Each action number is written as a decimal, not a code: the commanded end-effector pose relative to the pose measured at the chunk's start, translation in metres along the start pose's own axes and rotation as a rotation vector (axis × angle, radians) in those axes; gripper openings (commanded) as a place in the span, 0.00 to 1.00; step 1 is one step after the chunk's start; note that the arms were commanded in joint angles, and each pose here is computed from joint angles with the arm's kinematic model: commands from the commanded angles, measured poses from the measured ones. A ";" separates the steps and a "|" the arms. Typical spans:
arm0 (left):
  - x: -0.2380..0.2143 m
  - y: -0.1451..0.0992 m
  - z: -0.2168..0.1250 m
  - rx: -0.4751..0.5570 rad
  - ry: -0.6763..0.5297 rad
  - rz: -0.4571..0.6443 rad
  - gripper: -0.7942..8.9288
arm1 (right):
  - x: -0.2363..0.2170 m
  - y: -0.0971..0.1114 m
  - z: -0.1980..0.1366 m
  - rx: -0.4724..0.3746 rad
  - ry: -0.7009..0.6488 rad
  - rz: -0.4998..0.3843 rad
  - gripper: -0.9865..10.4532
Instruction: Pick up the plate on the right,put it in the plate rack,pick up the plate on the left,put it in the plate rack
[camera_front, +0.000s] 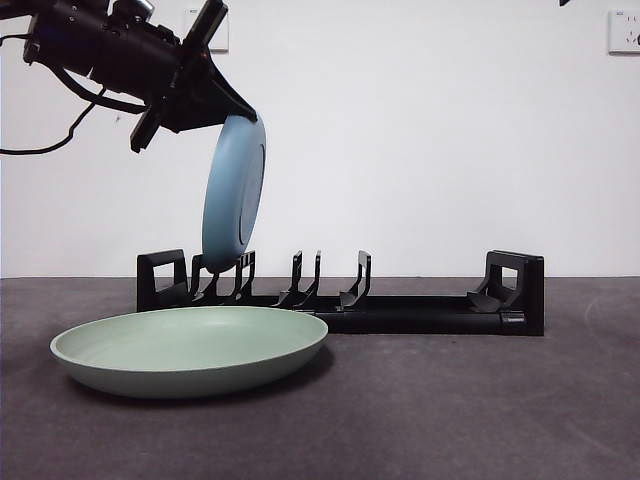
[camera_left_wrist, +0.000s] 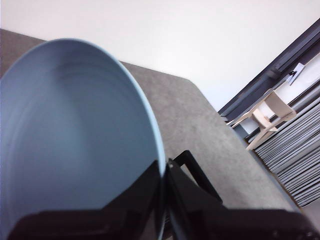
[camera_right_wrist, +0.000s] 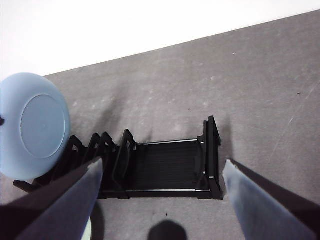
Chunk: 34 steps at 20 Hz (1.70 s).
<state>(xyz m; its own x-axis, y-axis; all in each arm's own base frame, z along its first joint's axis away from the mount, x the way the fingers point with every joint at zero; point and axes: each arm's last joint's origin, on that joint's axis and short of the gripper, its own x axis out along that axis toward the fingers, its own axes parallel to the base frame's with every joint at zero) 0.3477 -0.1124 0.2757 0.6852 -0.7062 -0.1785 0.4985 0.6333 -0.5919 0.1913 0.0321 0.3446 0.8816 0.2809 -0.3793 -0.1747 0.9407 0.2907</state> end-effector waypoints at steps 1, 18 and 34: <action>0.005 0.003 -0.005 0.020 0.021 0.009 0.07 | 0.000 0.000 0.001 -0.005 -0.007 -0.004 0.44; 0.013 0.000 -0.030 -0.013 0.116 0.222 0.09 | 0.000 0.000 0.001 -0.005 -0.007 -0.003 0.44; -0.008 -0.026 -0.008 0.129 0.043 0.138 0.44 | 0.011 0.001 -0.004 0.018 0.076 0.094 0.44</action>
<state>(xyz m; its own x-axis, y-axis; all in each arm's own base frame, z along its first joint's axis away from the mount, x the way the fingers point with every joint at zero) 0.3305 -0.1280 0.2761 0.7227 -0.6113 -0.3226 0.4146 0.7568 -0.5052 0.1977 0.0352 0.3376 0.8399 0.3471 -0.4173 -0.2200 0.9205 0.3229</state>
